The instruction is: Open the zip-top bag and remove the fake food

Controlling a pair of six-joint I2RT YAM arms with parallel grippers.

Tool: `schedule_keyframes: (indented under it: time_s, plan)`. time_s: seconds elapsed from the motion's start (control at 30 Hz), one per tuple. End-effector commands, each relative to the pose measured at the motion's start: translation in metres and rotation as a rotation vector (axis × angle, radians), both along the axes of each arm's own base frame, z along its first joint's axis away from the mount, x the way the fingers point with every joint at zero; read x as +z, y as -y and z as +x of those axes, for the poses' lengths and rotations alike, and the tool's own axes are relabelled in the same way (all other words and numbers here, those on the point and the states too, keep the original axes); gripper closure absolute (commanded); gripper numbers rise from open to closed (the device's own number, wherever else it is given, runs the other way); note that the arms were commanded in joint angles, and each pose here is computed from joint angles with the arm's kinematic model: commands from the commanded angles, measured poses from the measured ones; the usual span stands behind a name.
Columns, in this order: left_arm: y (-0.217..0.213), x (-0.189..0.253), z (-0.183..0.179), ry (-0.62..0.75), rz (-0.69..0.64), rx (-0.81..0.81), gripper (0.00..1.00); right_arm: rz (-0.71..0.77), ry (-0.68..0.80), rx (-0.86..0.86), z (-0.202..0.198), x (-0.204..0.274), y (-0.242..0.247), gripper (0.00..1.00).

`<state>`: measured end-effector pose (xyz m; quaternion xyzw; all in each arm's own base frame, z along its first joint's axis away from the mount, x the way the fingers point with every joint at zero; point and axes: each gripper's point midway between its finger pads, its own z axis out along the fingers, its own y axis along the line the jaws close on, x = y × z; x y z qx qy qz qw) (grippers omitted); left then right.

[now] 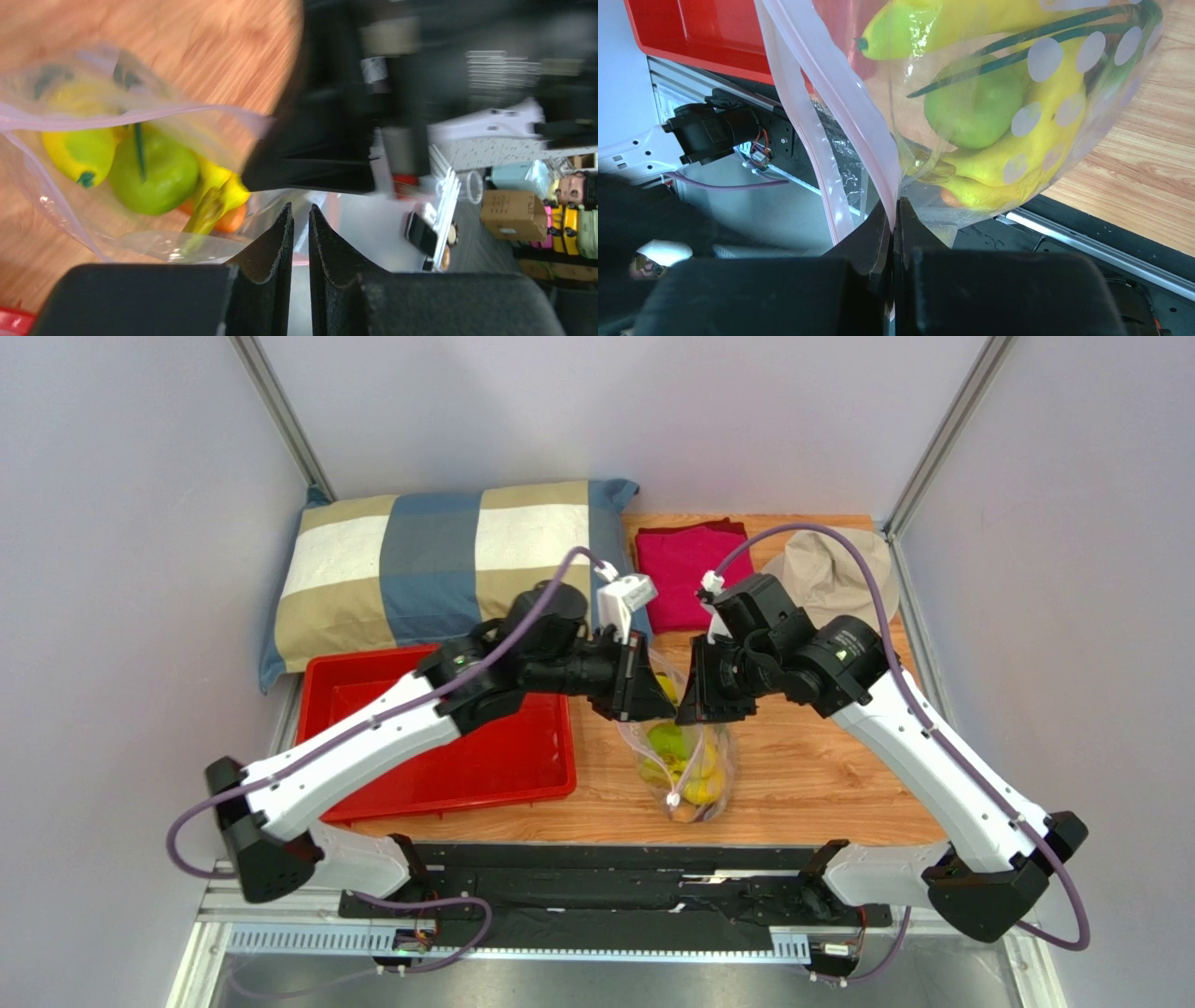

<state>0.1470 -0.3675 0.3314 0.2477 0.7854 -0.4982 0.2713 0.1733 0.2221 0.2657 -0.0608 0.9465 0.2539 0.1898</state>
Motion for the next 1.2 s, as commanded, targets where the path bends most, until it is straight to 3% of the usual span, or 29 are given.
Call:
schedule_keyframes:
  time_s: [0.0, 0.27, 0.5, 0.7, 1.0, 1.17]
  plan:
    - [0.003, -0.033, 0.004, -0.056, 0.108, -0.002, 0.82, 0.071, 0.078, -0.033, 0.002, 0.021, 0.001, 1.0]
    - [0.003, -0.072, 0.02, 0.091, 0.232, -0.066, 0.79, 0.1, 0.07, -0.026, -0.005, 0.023, 0.001, 1.0]
    - [0.0, -0.087, -0.01, 0.2, 0.256, -0.305, 0.68, 0.111, 0.077, -0.013, -0.006, 0.025, 0.0, 1.0]
    - [-0.011, -0.11, -0.019, 0.175, 0.317, -0.355, 0.78, 0.123, 0.09, -0.009, -0.006, 0.03, 0.0, 1.0]
    - [-0.032, -0.115, -0.04, 0.129, 0.334, -0.375, 0.79, 0.117, 0.096, -0.008, -0.007, 0.028, 0.002, 1.0]
    - [-0.011, -0.102, -0.032, 0.161, 0.281, -0.365, 0.66, 0.137, 0.078, 0.003, -0.008, 0.026, -0.004, 1.0]
